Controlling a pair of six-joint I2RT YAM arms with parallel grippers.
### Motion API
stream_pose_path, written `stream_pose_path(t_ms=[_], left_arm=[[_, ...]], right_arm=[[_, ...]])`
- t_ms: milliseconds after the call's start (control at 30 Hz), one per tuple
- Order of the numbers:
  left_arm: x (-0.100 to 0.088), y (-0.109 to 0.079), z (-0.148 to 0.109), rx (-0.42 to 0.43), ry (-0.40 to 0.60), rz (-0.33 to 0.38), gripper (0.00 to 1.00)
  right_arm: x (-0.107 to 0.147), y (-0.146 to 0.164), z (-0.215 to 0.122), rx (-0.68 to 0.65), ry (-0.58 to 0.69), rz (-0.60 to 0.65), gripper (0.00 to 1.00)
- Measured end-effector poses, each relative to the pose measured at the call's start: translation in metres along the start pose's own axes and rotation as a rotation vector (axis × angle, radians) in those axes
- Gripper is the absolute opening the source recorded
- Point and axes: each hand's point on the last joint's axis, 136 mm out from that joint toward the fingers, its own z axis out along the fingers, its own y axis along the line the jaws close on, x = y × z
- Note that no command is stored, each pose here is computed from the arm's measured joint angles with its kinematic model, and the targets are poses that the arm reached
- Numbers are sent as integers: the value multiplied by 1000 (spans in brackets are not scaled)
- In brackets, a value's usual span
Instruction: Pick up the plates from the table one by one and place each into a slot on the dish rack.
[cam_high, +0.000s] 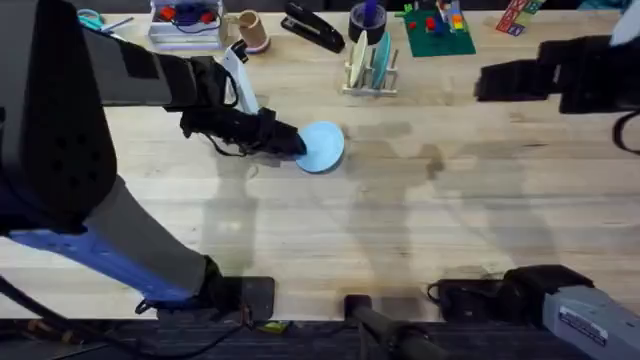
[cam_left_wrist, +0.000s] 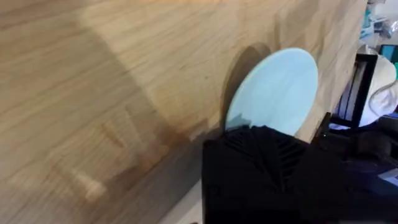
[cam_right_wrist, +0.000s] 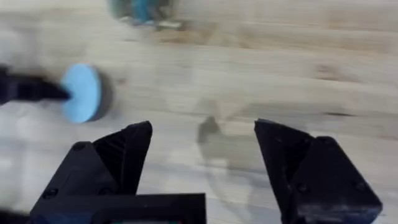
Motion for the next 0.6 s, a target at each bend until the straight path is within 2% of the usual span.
stream_pose_path(t_ms=[267, 600], left_arm=[[0, 0, 0, 0, 0, 0, 43], [0, 1, 0, -4, 1, -1, 43]], right_arm=[[11, 53, 23, -212, 125, 33, 995], [20, 85, 69, -343, 294, 93, 994]])
